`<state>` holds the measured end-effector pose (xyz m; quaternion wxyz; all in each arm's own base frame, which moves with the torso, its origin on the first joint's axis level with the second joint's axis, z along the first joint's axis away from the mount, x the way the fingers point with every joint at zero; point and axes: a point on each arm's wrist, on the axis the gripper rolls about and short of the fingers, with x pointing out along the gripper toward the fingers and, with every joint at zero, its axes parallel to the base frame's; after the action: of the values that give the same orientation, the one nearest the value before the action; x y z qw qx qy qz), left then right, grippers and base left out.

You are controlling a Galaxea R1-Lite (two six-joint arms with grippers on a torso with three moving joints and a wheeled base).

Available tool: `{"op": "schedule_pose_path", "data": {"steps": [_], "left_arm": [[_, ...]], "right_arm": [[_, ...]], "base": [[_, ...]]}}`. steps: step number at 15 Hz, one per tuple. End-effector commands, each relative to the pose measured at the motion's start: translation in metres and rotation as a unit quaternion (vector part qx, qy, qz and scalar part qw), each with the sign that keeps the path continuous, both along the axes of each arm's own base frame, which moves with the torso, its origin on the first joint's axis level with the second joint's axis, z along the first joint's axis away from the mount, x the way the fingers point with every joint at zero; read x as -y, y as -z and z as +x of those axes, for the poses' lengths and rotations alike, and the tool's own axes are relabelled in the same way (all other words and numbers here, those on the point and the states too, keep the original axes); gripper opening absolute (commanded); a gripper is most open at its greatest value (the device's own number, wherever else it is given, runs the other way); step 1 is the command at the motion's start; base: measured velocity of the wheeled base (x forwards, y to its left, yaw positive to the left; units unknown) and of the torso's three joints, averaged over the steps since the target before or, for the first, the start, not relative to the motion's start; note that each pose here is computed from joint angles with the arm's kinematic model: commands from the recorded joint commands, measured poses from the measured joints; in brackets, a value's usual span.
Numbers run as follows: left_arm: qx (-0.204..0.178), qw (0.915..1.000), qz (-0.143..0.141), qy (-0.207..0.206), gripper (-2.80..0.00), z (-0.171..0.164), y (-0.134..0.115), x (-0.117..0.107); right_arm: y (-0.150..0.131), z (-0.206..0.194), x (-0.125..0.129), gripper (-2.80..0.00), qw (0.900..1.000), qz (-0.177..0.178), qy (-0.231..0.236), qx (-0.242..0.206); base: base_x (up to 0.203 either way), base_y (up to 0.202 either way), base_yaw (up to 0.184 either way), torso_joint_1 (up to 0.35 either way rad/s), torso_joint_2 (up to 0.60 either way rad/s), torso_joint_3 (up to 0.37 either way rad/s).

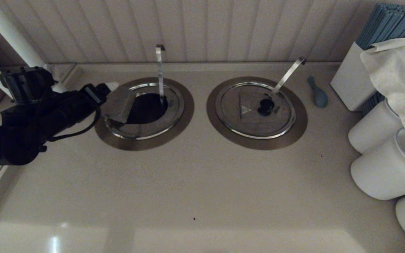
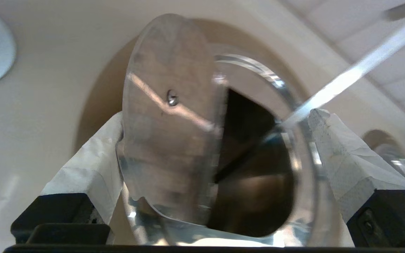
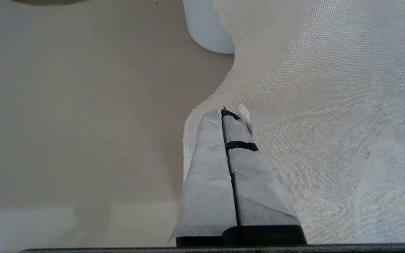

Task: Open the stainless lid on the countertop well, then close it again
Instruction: Close the lid

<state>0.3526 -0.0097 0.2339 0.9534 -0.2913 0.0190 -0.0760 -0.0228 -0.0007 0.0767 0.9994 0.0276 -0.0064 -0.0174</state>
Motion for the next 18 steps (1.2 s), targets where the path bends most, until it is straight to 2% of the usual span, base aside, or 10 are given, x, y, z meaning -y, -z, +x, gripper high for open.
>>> {"op": "schedule_pose_path", "data": {"steps": [1,7,13,15,18], "left_arm": [[0.018,0.9998,-0.003,0.008,0.00,-0.008,-0.012,0.005],[0.037,0.9974,-0.031,0.054,0.00,-0.035,-0.032,0.033],[-0.027,0.9900,-0.022,0.137,0.00,-0.053,0.005,0.085],[-0.032,0.9891,-0.018,0.143,0.00,-0.057,0.009,0.089],[-0.006,0.9899,-0.020,0.140,0.00,-0.066,-0.007,0.086]], "right_arm": [[0.000,0.000,0.000,-2.80,1.000,0.000,0.000,-0.001],[0.000,0.000,0.000,-2.80,1.000,0.000,0.000,0.000],[0.000,0.000,0.000,-2.80,1.000,0.000,0.000,0.000],[0.000,0.000,0.000,-2.80,1.000,0.000,0.000,0.000],[0.000,0.000,0.000,-2.80,1.000,0.000,0.000,-0.001]], "base": [[0.000,0.000,0.000,0.000,0.00,0.000],[0.000,0.000,0.000,0.000,0.00,0.000],[0.000,0.000,0.000,0.000,0.00,0.000],[0.000,0.000,0.000,0.000,0.00,0.000],[0.000,0.000,0.000,0.000,0.00,0.000]]}}
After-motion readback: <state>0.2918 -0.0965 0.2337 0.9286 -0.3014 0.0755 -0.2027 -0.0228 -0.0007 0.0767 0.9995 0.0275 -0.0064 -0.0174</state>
